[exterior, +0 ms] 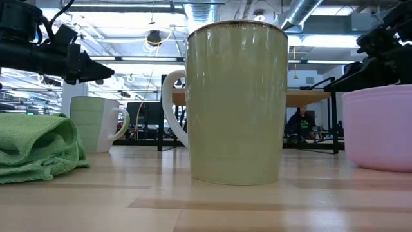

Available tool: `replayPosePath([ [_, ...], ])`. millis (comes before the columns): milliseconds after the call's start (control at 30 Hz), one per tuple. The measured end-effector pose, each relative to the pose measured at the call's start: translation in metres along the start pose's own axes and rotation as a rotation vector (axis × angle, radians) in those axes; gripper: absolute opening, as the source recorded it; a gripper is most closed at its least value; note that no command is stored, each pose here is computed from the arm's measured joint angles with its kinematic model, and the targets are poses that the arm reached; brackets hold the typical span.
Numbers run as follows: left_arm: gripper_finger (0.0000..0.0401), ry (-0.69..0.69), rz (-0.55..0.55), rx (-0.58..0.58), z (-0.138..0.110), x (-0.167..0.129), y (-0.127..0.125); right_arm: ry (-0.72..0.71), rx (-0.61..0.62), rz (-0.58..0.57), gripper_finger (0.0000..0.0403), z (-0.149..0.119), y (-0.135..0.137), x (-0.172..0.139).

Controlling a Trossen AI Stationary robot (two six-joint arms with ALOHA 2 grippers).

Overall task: Stack small to large cups/mugs on shelf
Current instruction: Put the yellow mug on the shelf

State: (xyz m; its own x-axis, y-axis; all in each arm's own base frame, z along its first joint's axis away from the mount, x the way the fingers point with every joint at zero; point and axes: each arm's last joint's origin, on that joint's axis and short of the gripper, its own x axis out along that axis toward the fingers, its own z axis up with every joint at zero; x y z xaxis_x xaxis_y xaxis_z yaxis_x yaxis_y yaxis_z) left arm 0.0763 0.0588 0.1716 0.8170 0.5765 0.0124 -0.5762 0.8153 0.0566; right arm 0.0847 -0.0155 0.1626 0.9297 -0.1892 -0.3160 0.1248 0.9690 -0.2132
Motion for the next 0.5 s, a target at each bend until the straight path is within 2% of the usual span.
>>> replayPosePath([
  [400, 0.0185, 0.0, 0.0, 0.0, 0.0, 0.0, 0.0, 0.001, 0.0, 0.0, 0.0225, -0.0001, 0.0, 0.0],
  [500, 0.0185, 0.0, 0.0, 0.0, 0.0, 0.0, 0.0, 0.0, 0.034, 0.0, 0.0225, 0.0, 0.0, 0.0],
])
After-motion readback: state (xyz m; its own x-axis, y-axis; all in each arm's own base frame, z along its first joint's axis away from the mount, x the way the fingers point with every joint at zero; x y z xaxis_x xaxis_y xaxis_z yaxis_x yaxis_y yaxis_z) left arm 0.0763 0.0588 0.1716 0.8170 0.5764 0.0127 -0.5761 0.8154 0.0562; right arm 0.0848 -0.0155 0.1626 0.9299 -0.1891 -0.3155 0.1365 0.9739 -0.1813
